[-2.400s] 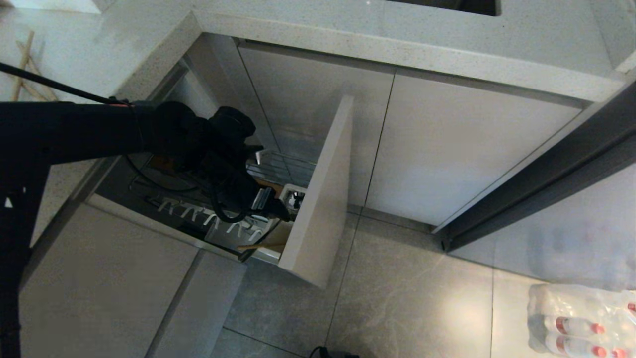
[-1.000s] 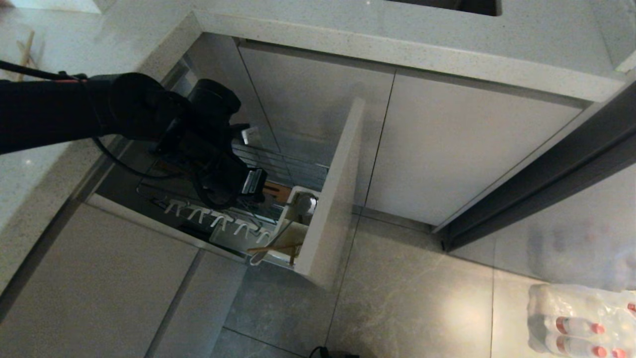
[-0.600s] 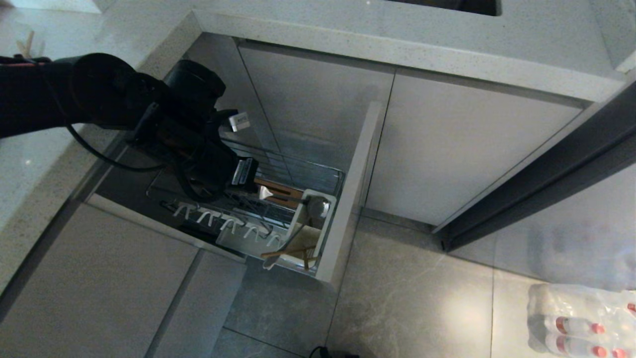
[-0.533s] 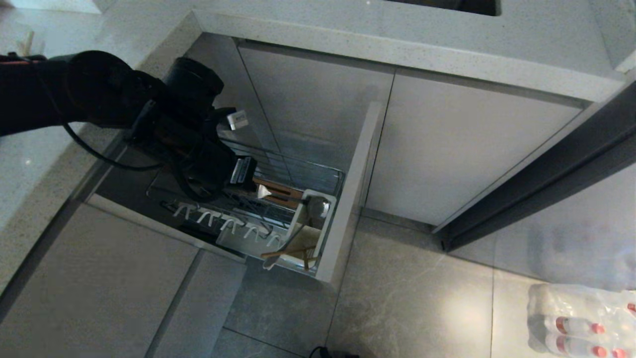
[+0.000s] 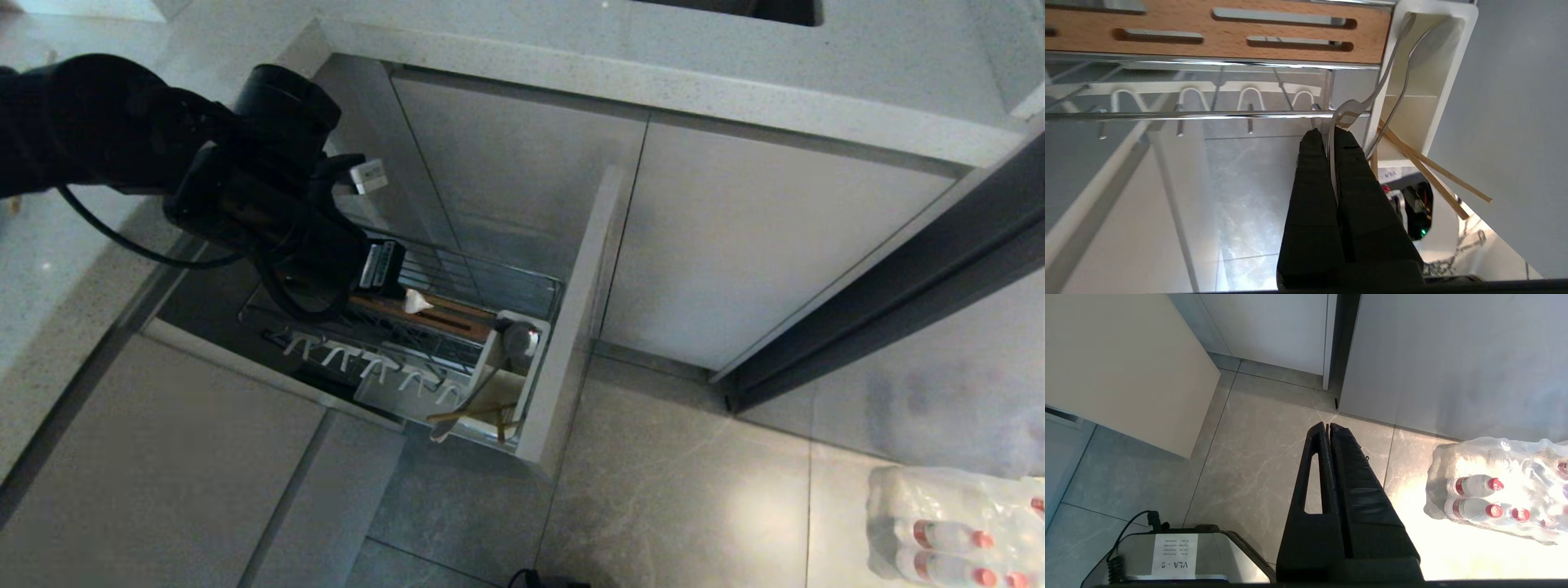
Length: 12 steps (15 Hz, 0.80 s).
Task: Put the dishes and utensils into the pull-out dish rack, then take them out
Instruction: Take the fork out of the cupboard
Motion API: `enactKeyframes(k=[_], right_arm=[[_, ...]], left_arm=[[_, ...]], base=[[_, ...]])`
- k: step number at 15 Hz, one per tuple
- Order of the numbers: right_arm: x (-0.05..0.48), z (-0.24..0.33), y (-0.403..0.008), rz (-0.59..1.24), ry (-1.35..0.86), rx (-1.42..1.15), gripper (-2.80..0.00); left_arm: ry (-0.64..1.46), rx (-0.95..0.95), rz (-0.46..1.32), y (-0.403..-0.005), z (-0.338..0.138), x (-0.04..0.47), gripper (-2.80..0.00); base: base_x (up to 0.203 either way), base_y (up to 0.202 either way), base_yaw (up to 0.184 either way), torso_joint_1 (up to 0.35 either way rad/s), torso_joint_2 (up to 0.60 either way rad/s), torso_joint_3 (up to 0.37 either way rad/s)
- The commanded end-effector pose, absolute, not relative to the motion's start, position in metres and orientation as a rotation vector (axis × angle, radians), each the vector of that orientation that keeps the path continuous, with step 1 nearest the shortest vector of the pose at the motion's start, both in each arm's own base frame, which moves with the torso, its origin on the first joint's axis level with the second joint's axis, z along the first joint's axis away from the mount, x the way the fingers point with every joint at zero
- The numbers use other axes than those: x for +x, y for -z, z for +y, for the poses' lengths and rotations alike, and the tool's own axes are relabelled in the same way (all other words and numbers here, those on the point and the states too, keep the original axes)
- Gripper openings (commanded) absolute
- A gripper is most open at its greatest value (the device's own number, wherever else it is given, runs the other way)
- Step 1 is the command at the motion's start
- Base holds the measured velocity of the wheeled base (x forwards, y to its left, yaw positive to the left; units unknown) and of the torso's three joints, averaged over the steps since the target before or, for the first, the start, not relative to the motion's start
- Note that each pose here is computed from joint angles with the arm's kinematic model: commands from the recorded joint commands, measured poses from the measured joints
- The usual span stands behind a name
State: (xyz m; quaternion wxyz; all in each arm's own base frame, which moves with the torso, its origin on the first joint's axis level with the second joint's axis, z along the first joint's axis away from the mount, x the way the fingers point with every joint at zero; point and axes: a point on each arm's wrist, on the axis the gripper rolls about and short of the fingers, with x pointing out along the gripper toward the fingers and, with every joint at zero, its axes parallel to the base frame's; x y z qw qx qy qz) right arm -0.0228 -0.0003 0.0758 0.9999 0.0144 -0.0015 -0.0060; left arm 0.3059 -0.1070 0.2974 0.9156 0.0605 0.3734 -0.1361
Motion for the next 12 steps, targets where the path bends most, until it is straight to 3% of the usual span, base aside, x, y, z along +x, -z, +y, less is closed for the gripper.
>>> enactKeyframes(k=[1,12], right_arm=[[-0.023,0.0,-0.076,-0.002,0.012,0.029,-2.8],[-0.023,0.0,-0.076,-0.002,0.012,0.029,-2.8]], left_arm=[[0.266,0.123,0.75,-0.304,-0.103,0.3,-2.8],[0.215,0.1,0.64,-0.337,-0.082,0.267,-2.8]], base=[[0.0,0.0,0.0,0.0,0.0,0.0],[0.0,0.0,0.0,0.0,0.0,0.0]])
